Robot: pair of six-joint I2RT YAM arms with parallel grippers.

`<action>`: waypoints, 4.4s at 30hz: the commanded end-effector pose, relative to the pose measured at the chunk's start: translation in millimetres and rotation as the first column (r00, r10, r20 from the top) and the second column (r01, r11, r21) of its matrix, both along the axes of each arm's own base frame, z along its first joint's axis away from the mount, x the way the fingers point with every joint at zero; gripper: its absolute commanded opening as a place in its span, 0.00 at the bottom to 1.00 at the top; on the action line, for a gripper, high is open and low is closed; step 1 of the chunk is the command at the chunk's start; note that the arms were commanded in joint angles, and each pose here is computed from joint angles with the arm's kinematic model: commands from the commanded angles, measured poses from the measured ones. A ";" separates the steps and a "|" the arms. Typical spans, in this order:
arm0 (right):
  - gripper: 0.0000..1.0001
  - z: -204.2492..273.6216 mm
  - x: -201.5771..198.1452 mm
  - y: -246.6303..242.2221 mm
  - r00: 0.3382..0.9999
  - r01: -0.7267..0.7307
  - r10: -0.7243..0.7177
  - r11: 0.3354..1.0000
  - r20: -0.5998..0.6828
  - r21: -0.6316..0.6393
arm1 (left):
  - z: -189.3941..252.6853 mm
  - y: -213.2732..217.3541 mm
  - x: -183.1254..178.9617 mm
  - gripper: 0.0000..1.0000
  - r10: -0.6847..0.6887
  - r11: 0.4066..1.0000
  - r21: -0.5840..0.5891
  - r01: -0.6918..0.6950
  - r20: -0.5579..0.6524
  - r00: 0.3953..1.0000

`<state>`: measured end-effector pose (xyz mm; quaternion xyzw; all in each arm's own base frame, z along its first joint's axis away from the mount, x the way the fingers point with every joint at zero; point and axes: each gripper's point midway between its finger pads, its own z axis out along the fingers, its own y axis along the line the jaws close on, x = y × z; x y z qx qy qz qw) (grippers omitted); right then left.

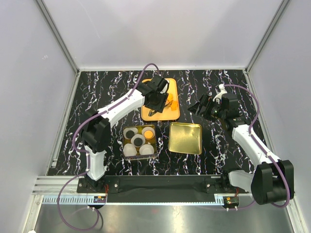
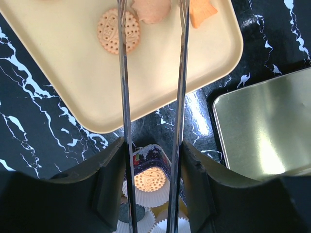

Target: Pack the cookies

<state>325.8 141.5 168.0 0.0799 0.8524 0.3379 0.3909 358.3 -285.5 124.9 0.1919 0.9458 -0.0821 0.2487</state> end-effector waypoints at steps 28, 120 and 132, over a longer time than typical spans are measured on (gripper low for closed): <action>1.00 23.2 6.4 2.5 0.997 -0.015 0.015 1.000 0.080 0.005 | 52.0 -10.1 14.1 0.36 -0.015 0.997 -0.069 0.021 0.096 0.995; 1.00 20.5 10.0 4.8 0.997 -0.019 0.018 1.000 0.074 0.003 | 130.4 95.1 -192.7 0.45 -0.026 0.987 -0.147 0.058 0.209 0.977; 1.00 20.7 7.3 6.2 0.997 -0.030 0.030 1.000 0.071 0.007 | 95.3 46.3 -60.2 0.45 0.032 0.999 -0.011 -0.030 0.202 0.979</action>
